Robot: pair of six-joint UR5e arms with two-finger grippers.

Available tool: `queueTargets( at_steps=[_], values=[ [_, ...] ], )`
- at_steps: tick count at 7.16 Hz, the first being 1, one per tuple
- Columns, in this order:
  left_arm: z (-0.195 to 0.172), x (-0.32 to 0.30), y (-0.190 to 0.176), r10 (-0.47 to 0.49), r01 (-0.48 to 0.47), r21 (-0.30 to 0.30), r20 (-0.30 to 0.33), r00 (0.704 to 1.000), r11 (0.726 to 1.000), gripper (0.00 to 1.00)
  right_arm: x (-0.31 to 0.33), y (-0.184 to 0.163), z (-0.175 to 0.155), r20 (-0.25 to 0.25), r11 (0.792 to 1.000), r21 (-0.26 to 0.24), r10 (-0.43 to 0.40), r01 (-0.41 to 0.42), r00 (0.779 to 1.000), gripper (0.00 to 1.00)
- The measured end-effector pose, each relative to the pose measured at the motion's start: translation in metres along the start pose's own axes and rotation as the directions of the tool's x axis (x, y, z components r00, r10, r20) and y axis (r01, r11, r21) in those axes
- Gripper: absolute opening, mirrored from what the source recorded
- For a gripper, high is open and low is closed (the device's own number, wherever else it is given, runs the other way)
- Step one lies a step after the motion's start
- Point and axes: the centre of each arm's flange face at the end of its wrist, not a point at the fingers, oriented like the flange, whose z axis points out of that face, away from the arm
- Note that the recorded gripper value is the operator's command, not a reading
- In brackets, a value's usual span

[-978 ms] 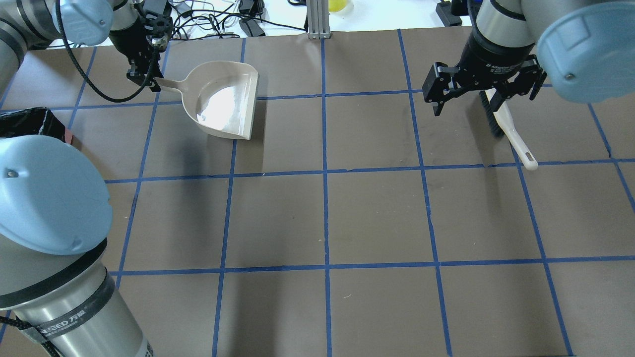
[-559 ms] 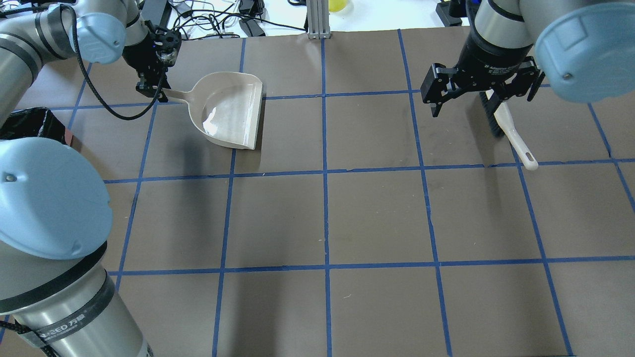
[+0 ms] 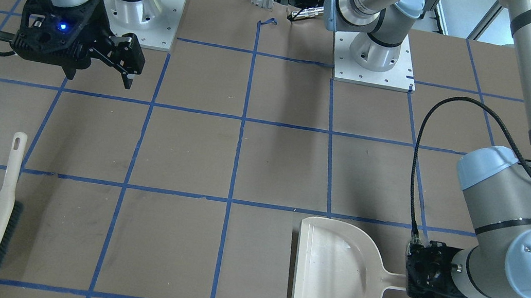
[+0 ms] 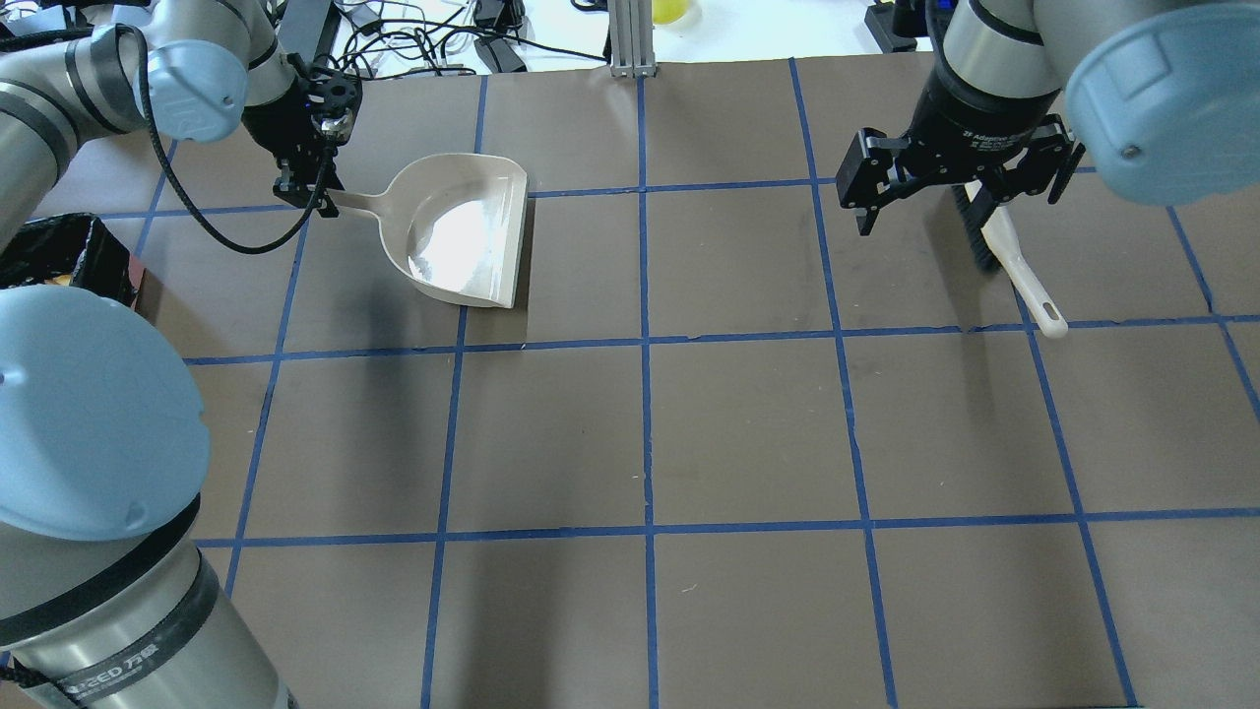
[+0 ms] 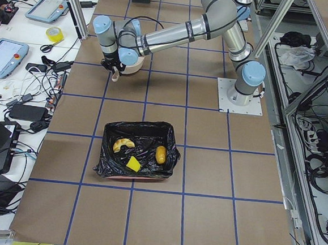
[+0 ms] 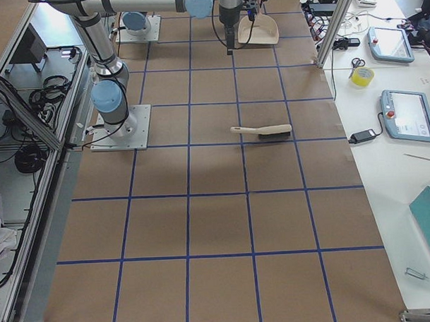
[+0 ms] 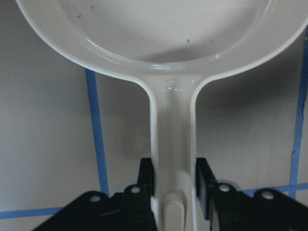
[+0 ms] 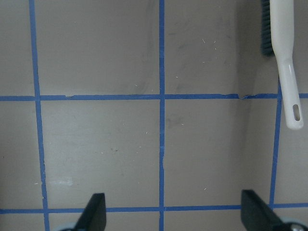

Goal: Sweep and dump trash into bin

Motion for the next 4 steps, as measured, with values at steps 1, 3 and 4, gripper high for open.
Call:
queueTargets(
  at_steps=[1, 3, 4],
  values=[
    [0.0026, 0.003, 0.0003, -0.006, 0.006, 0.0, 0.001, 1.0, 1.0, 0.58, 0.0, 0.0001, 0.0003, 0.0, 1.0, -0.001, 0.0, 0.0, 1.0, 1.0],
    [0.0034, 0.0035, -0.0041, -0.078, 0.078, 0.002, 0.007, 0.997, 0.997, 0.81, 0.0002, -0.0002, -0.0001, 0.0, 1.0, 0.003, 0.003, -0.003, 1.0, 1.0],
    [-0.0013, 0.0042, -0.0065, -0.119, 0.118, 0.003, 0.014, 0.993, 0.993, 0.82, 0.0003, -0.0002, -0.0001, -0.001, 1.0, 0.002, 0.02, -0.02, 1.0, 1.0]
  ],
)
